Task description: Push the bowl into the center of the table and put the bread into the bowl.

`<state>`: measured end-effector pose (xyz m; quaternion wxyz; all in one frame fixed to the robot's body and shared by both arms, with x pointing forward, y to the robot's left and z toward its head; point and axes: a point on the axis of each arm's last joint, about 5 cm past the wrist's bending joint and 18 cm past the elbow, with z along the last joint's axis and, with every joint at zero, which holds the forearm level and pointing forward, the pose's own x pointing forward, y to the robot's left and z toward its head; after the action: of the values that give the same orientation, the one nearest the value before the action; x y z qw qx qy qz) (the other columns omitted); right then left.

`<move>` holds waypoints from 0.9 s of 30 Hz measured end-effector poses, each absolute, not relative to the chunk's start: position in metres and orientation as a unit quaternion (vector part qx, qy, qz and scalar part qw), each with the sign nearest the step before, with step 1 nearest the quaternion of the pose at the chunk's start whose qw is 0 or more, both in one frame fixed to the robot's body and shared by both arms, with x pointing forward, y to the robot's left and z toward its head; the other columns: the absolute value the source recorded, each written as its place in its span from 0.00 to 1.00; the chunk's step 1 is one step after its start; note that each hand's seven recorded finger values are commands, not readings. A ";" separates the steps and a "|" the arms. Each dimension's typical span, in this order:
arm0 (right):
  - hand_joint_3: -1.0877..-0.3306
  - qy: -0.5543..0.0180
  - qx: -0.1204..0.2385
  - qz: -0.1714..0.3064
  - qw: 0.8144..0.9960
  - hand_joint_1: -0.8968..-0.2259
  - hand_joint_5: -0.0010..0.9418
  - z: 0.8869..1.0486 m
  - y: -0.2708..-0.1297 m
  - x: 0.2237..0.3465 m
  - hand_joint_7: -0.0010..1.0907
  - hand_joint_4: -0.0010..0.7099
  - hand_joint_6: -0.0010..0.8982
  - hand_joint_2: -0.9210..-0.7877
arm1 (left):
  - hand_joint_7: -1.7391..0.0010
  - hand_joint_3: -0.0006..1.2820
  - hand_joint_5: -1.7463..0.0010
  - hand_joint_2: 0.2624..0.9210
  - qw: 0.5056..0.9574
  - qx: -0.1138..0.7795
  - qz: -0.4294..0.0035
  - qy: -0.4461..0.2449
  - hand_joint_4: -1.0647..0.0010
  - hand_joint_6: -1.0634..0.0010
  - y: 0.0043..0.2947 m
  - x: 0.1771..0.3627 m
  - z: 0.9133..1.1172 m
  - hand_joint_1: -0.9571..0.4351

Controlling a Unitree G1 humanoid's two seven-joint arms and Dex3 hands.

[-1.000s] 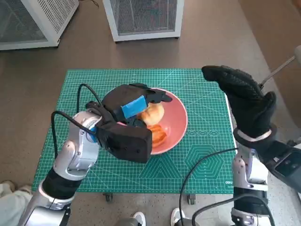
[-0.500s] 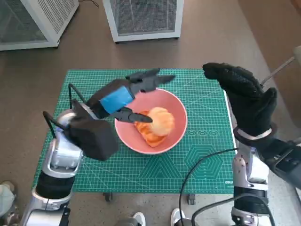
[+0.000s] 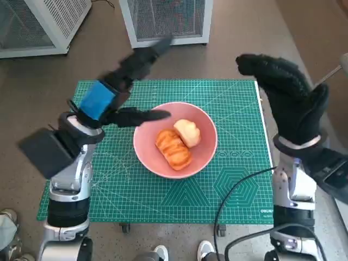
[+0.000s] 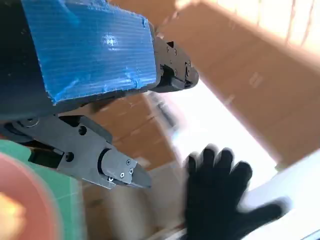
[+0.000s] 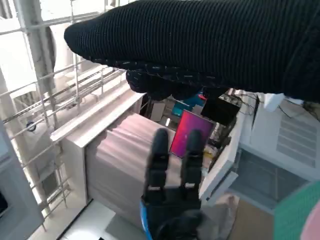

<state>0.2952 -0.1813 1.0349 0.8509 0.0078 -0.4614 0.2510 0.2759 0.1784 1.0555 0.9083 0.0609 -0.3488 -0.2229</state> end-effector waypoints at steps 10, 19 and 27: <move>0.52 -0.474 0.004 0.253 0.843 0.44 0.00 1.044 -0.181 0.302 0.03 0.32 0.33 0.00 | 0.96 0.22 0.97 1.00 0.912 0.025 -0.168 -0.374 0.79 0.69 0.185 0.272 1.056 0.20; 0.53 -0.479 -0.005 0.249 0.842 0.44 0.00 1.046 -0.179 0.306 0.04 0.33 0.34 0.00 | 0.96 0.22 0.97 1.00 0.910 0.021 -0.156 -0.383 0.76 0.68 0.190 0.269 1.053 0.18; 0.53 -0.482 -0.013 0.247 0.841 0.44 0.00 1.048 -0.178 0.309 0.03 0.32 0.35 0.00 | 0.96 0.23 0.98 1.00 0.905 0.019 -0.153 -0.398 0.76 0.68 0.191 0.267 1.052 0.19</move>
<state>0.3090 -0.1784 1.0477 0.8405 -0.0133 -0.4820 0.2472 0.2669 0.1908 1.0515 0.9046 0.0192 -0.3975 -0.1529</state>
